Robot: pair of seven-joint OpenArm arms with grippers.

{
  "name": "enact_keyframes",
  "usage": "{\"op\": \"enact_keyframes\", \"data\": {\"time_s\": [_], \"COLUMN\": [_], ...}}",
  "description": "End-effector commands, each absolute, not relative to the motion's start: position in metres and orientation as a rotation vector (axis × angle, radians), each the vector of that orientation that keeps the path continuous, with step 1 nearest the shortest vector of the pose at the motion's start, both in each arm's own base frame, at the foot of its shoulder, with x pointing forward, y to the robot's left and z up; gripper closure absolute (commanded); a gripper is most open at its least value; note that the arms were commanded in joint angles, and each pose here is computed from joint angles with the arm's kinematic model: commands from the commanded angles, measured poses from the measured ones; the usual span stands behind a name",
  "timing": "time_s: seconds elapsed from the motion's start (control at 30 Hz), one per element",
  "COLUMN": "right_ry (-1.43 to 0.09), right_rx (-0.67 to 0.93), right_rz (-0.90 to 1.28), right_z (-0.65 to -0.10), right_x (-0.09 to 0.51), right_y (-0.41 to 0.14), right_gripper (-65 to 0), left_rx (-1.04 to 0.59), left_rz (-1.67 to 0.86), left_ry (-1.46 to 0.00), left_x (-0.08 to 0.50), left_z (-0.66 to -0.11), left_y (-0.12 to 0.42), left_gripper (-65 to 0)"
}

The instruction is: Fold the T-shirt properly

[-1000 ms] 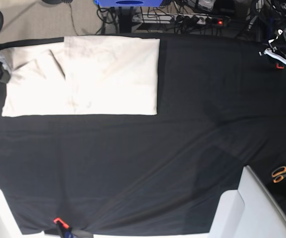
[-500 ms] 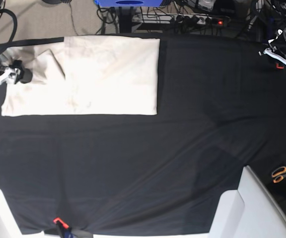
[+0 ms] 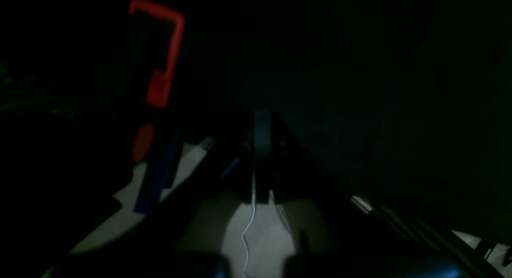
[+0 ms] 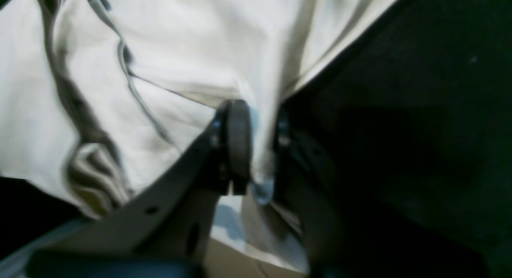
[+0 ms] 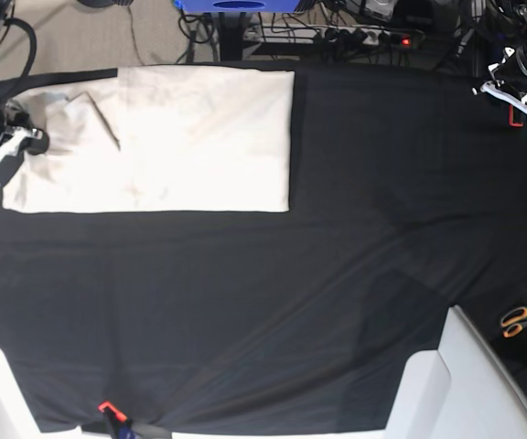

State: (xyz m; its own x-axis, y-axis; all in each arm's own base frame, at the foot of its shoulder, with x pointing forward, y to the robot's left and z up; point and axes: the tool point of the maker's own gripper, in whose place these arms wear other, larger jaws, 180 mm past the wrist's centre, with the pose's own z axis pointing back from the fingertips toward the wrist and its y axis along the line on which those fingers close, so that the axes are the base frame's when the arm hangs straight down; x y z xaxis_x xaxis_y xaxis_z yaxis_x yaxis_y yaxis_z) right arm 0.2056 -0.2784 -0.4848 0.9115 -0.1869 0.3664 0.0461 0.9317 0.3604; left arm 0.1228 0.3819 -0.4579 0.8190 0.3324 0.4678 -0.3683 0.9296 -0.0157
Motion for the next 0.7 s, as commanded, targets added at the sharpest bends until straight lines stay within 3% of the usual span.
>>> {"op": "enact_keyframes", "data": {"time_s": [0.0,0.17,0.4,0.67], "right_ry": [-0.449,-0.4,-0.486,-0.408], "right_rx": [0.311,0.229,0.055,-0.213], "right_rz": [-0.1,-0.051,0.125,0.454], "right_z": [-0.473,-0.479,-0.439,-0.424], "right_x": [0.22,0.219,0.225,0.218], "right_y": [-0.293,-0.297,-0.275,-0.198], "right_gripper": [0.0,-0.8,-0.8,-0.8], "left_rx": [0.096,0.1,0.099,0.1], "left_rz": [0.366,0.36,0.361,0.361], "left_ry": [-0.518,-0.521,-0.525,-0.524], "left_x": [0.129,0.129,0.132,0.131], "left_z": [-0.447,-0.445,-0.445,-0.445], "left_y": [0.391,0.392,0.392,0.392], "left_gripper": [0.0,0.0,0.0,0.0]}}
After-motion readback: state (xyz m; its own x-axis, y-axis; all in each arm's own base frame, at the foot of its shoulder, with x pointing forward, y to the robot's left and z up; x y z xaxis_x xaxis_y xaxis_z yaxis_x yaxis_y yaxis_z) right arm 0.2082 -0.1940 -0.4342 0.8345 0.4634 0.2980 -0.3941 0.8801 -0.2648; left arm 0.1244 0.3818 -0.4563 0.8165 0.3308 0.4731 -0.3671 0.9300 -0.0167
